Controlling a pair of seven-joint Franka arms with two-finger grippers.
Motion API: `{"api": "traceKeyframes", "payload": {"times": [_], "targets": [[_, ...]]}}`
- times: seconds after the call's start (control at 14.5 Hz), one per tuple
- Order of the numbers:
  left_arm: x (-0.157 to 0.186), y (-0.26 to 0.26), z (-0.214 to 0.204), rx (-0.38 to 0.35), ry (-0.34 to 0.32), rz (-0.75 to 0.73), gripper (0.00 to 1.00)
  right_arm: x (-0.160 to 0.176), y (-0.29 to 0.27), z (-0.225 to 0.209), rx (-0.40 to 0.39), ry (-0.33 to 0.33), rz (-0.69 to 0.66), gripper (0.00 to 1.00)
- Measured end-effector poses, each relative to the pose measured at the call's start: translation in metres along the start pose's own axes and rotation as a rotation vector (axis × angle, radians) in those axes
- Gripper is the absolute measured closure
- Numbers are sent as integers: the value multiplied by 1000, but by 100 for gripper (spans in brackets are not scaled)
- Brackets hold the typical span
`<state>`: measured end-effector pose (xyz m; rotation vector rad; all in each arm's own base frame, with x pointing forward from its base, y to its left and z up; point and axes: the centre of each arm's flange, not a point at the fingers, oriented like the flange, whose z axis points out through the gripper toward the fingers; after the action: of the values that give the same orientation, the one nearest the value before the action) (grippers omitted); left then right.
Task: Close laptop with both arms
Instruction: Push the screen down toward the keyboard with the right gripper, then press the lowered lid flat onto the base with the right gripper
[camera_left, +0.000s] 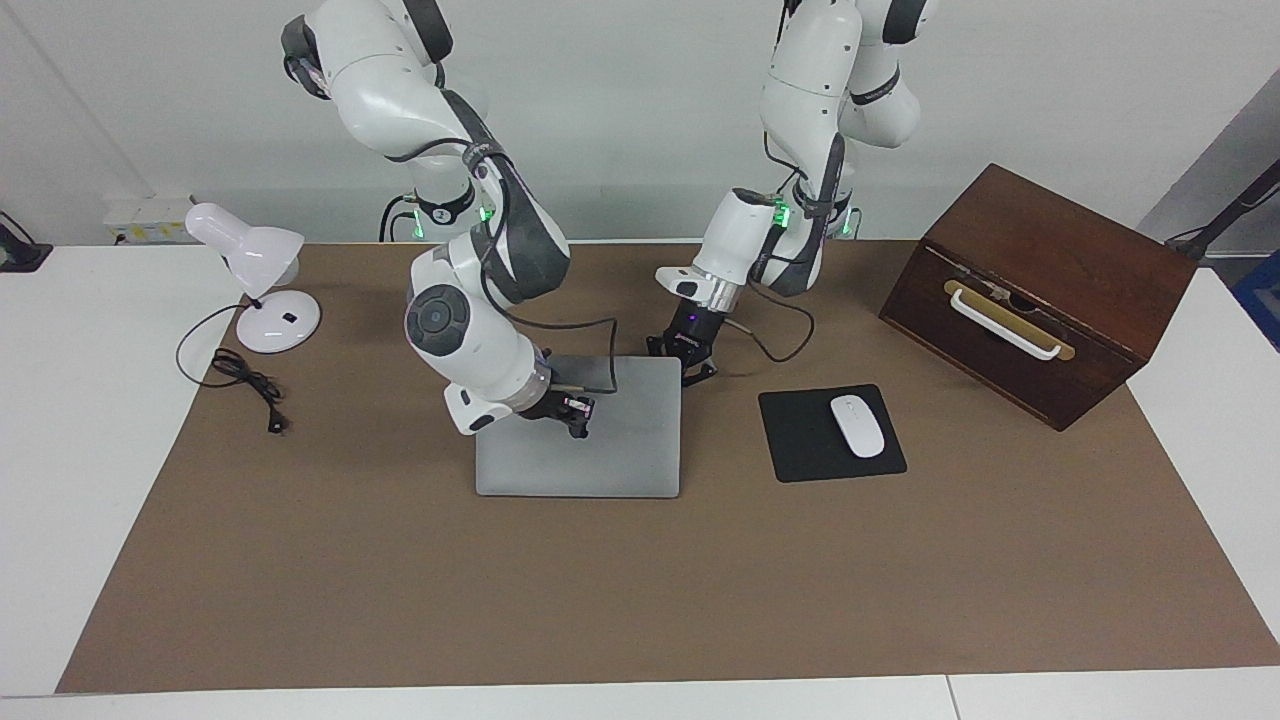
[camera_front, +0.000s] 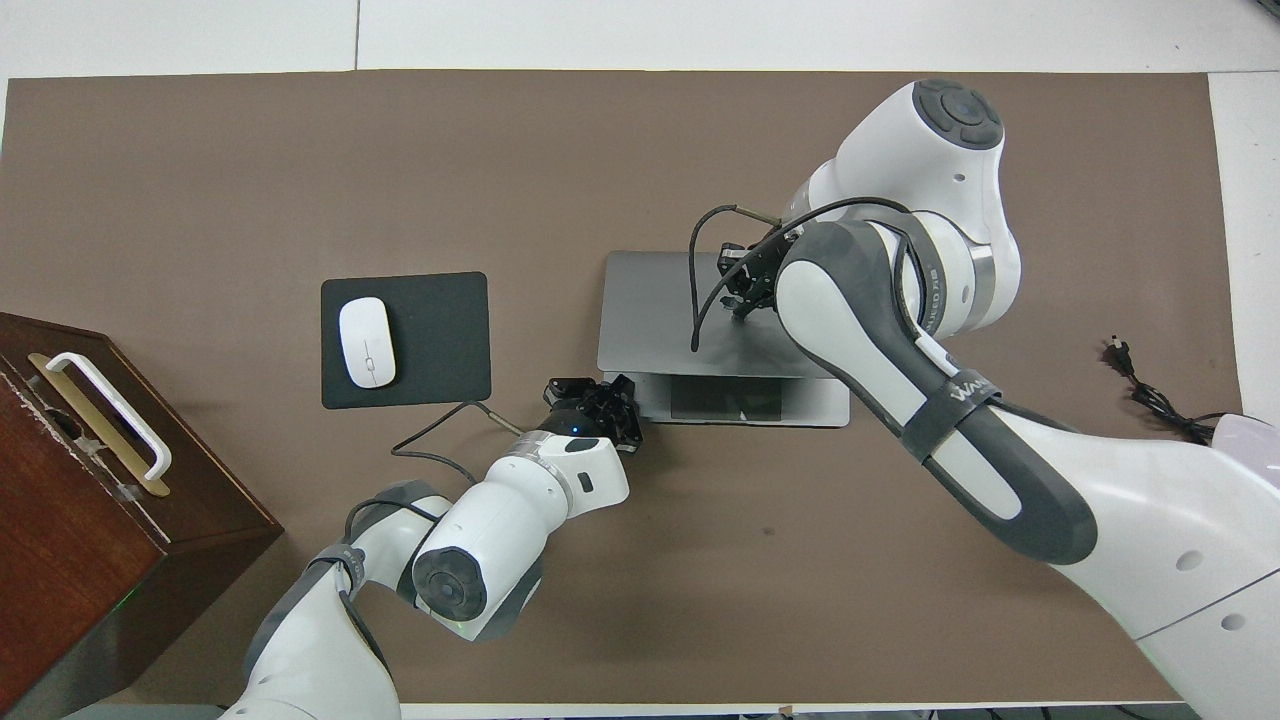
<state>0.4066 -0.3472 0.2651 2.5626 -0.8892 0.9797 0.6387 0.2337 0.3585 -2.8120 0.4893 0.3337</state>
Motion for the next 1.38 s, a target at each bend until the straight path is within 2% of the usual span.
{"api": "traceKeyframes", "payload": {"times": [0.9,1.38], "targets": [[0,0,0,0,0,1,99,-2,11,35,3,19,14,99],[0,0,0,0,0,1,99,-4,12,36,8,33,14,99]]}}
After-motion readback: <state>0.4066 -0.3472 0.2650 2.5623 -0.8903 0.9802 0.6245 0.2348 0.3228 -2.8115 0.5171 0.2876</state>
